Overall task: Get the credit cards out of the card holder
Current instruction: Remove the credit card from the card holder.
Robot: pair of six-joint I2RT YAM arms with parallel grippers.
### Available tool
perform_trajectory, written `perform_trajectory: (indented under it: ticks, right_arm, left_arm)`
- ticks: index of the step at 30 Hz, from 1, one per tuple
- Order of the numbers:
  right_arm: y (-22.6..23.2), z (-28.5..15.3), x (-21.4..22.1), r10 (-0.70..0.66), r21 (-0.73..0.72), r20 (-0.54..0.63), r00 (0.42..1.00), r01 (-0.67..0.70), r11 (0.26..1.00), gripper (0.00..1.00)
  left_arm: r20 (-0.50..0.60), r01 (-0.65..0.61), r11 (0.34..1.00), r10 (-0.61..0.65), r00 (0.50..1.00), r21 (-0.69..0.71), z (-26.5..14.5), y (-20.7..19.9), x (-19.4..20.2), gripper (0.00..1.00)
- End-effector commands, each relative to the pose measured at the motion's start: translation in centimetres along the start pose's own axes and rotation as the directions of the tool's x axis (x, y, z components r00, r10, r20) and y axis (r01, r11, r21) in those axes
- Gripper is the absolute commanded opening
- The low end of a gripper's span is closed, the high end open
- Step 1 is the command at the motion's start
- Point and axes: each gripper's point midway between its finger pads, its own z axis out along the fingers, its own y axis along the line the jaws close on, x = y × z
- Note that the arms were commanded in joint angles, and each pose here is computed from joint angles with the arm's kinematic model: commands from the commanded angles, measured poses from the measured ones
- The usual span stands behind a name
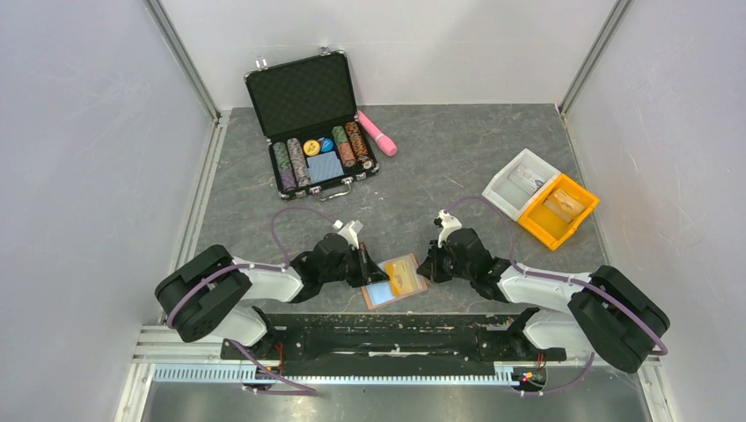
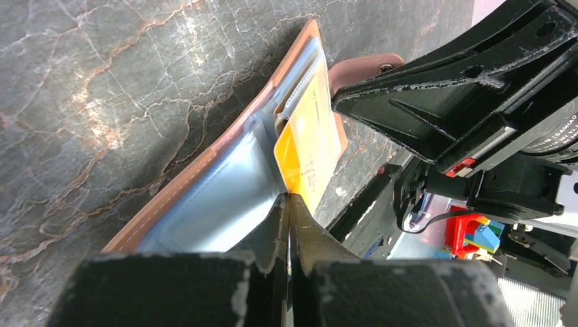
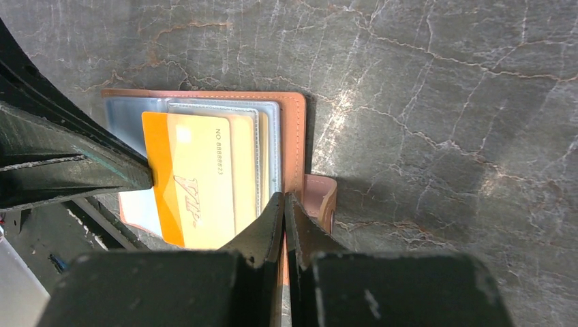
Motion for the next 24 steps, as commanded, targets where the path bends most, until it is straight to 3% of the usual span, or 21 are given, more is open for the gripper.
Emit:
perform_trajectory:
  ticks: [1, 24]
  right_arm:
    - [-1.5, -0.3, 0.9, -0.012, 0.060, -0.024, 1.000, 0.013, 0.998, 0.01]
    - [0.2, -0.6, -1.7, -0.037, 0.026, 0.001, 0.999, 0.037, 0.999, 0.04]
  left_arm:
    - [0.029, 0.002, 1.000, -0.002, 1.000, -0.006, -0.3, -0.3, -0.5, 0.02]
    - [0.108, 0.007, 0.998, 0.001, 0.994, -0.067, -2.6, 0.1, -1.7, 0.02]
